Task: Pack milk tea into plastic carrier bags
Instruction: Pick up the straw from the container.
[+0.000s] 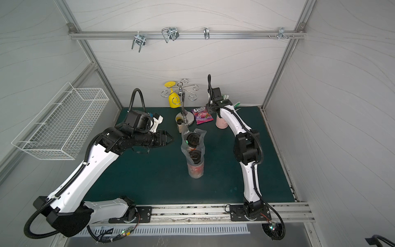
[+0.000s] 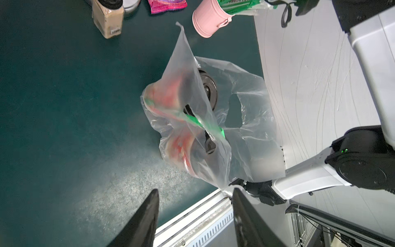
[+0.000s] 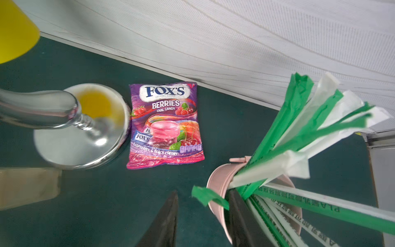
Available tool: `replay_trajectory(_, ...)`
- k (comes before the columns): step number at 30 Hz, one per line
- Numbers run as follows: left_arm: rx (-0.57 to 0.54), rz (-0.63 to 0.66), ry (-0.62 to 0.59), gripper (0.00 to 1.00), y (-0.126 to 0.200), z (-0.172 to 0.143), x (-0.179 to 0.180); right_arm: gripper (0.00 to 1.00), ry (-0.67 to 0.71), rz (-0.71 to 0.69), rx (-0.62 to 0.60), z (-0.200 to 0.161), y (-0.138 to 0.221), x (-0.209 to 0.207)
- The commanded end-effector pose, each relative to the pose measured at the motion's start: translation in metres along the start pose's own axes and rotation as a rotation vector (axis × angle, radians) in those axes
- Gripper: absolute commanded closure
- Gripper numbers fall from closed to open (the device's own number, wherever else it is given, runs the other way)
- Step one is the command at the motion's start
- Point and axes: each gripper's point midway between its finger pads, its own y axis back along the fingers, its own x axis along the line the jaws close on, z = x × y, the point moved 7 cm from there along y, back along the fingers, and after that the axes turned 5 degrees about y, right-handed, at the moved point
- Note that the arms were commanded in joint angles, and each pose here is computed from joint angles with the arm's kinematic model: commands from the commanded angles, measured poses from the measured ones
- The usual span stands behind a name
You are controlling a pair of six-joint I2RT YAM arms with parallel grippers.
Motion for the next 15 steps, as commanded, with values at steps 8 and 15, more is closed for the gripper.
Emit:
replay_trajectory(8,-0.039,0.015,0.014,0.48,0.009,-0.004,0.000,0.77,0.076,-0.079,-0.027,0.007,-0.016,-0.003)
replay_trajectory(15,-0.031,0.022,0.021,0.50,0.006,-0.004,0.002,0.91,0.106,-0.076,-0.080,0.019,0.010,-0.001)
